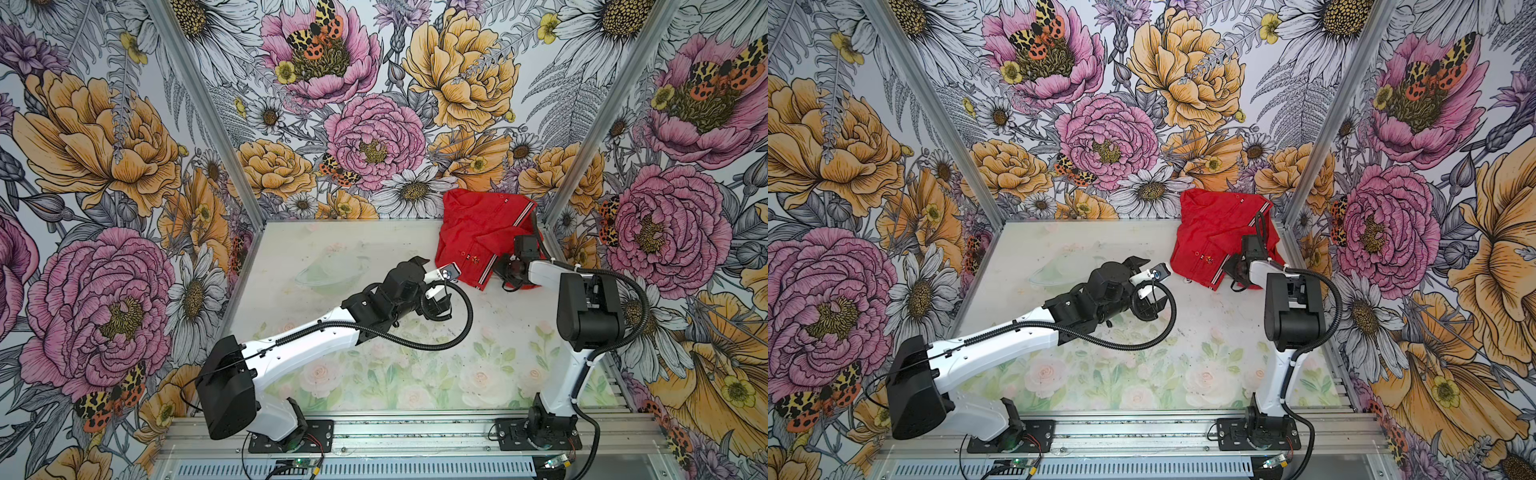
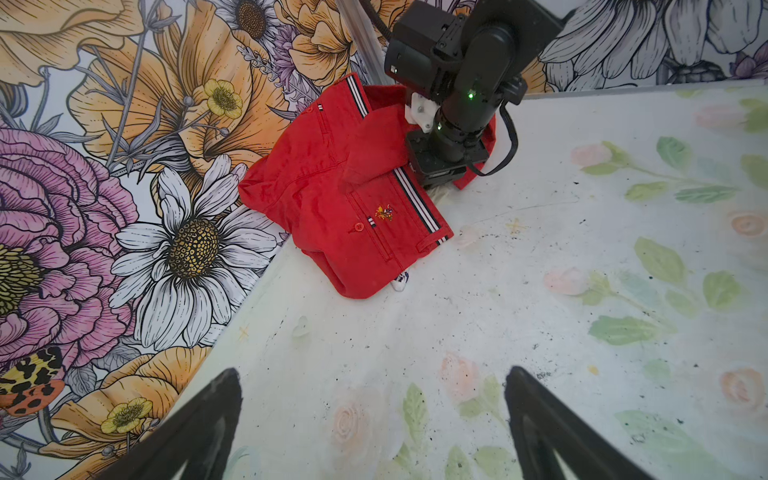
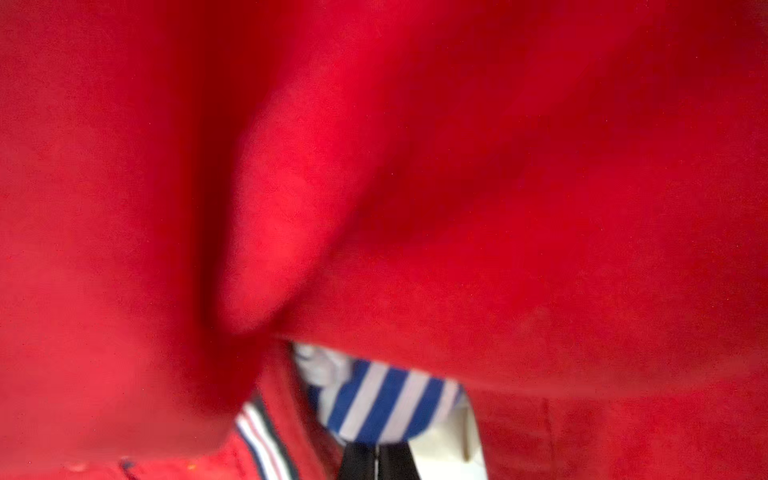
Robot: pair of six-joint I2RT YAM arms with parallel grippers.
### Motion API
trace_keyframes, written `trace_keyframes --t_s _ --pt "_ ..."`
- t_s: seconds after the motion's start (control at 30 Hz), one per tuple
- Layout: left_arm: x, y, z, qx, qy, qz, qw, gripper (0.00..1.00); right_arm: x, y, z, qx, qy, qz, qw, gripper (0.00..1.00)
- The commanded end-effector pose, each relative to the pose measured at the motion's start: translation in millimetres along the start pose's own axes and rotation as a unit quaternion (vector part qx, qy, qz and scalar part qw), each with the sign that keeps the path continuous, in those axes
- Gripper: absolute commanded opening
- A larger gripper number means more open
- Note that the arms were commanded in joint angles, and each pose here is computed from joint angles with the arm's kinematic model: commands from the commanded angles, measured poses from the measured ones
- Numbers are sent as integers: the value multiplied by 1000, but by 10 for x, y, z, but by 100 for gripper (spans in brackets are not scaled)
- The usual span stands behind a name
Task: Pick out a specific cloth from the pile
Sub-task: 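Close the right gripper on the beige garment beneath the red jacket, then lift the beige garment high out of the pile with the right gripper, then swing the beige garment away from the pile and drop it with the right gripper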
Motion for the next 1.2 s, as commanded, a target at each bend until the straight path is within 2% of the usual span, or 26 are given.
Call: trace_keyframes --t_s 0.0,0.17,0.27,0.43,0.53,0.63,0.7,0.77,0.87,1.0,1.17 --pt "170 -150 86 20 1 -27 999 99 732 -709 619 84 -43 -101 990 0" --pt "180 -210 103 31 9 -28 999 99 1398 -1729 1179 133 -61 -195 970 0" --pt "202 -229 143 47 11 -27 998 99 1750 -2414 1503 160 -68 -254 952 0" --pt "235 -283 218 64 10 -31 997 99 2211 -3499 1977 221 -72 -357 905 0" --pt "249 -320 253 73 10 -37 997 99 2374 -4034 2270 273 -74 -400 872 0" --pt "282 -371 299 84 9 -47 995 99 2457 -4392 2440 308 -67 -439 841 0" --pt "291 -402 334 91 9 -52 994 99 2477 -4483 2465 315 -56 -452 833 0" --pt "299 -442 377 101 10 -58 993 99 2440 -4489 2512 319 -56 -449 833 0" --pt "328 -535 505 121 -2 -67 990 99 2251 -4353 2780 357 -82 -410 835 0" --pt "307 -807 717 156 -36 -76 984 99 1699 -4079 3375 436 -138 -314 832 0" --pt "167 -1402 921 189 -111 -67 973 99 700 -3873 4142 505 -220 -211 808 0"
Point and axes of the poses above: each gripper's point midway between its finger pads, its own y axis out along the fingers, its own z axis along the line the jaws close on, x = y × z, the point moved 1 cm from there along -y, back along the fingers, and after that the axes turned 7 degrees about -y, right-handed, at the moved point
